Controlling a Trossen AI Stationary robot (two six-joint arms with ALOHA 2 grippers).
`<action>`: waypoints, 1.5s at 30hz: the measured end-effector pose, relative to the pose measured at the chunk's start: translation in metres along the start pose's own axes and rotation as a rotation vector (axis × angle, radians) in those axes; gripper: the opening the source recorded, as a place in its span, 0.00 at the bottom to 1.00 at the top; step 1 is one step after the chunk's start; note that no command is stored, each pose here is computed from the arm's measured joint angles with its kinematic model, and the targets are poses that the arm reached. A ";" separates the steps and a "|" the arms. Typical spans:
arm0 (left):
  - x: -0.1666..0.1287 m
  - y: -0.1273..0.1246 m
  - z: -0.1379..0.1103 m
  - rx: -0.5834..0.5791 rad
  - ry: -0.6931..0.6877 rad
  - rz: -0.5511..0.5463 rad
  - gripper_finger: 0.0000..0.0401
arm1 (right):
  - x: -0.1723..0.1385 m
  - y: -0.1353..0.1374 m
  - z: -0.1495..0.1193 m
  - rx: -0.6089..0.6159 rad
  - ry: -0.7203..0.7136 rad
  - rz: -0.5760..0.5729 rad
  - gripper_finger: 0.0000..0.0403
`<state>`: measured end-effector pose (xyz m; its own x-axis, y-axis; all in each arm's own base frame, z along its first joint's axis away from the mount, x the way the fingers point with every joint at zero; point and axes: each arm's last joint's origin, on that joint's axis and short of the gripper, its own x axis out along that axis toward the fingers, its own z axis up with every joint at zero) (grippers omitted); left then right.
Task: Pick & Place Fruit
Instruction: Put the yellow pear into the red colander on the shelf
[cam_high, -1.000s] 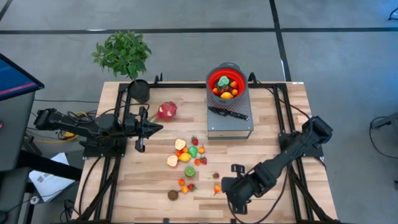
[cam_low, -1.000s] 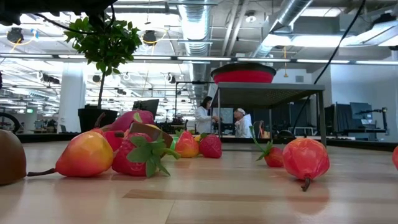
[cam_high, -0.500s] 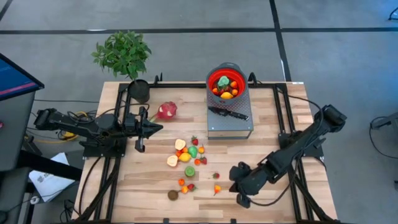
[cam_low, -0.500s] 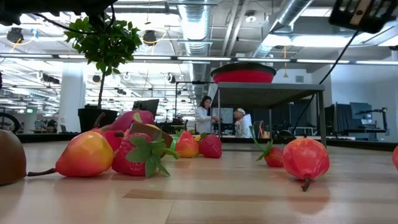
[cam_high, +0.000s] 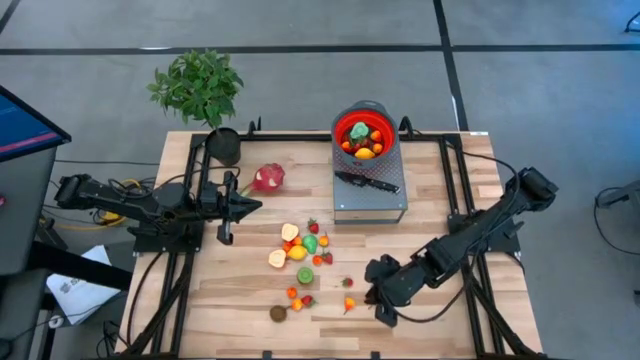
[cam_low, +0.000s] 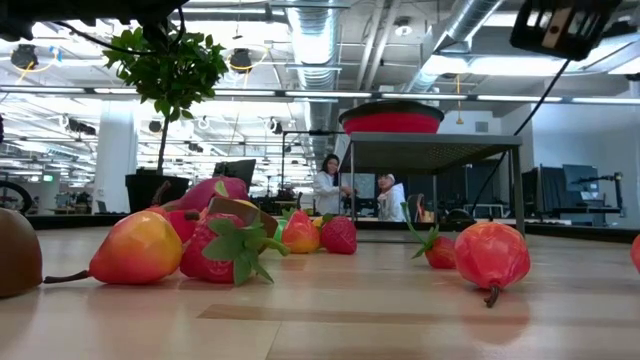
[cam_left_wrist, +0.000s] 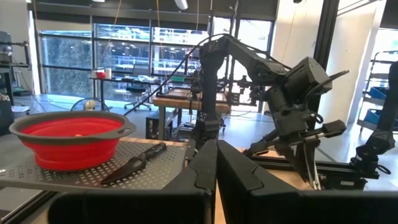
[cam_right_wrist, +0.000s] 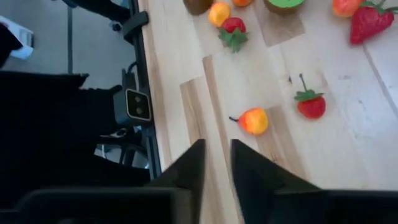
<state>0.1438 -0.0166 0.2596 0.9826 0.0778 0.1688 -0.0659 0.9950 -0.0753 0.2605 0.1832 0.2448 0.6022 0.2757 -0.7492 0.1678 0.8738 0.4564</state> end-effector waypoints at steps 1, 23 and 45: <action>0.000 0.000 0.000 0.000 0.000 0.000 0.01 | 0.000 0.000 0.000 -0.017 0.001 0.000 0.23; 0.000 0.000 0.000 0.000 0.001 0.000 0.01 | 0.019 -0.005 -0.015 -0.191 0.106 -0.087 0.70; 0.000 0.000 0.000 0.000 0.001 0.000 0.01 | 0.091 -0.027 -0.056 -0.181 0.379 -0.247 0.70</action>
<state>0.1438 -0.0166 0.2595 0.9827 0.0779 0.1681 -0.0660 0.9950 -0.0751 0.2674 0.2070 0.1375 0.2291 0.1484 -0.9620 0.1111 0.9779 0.1773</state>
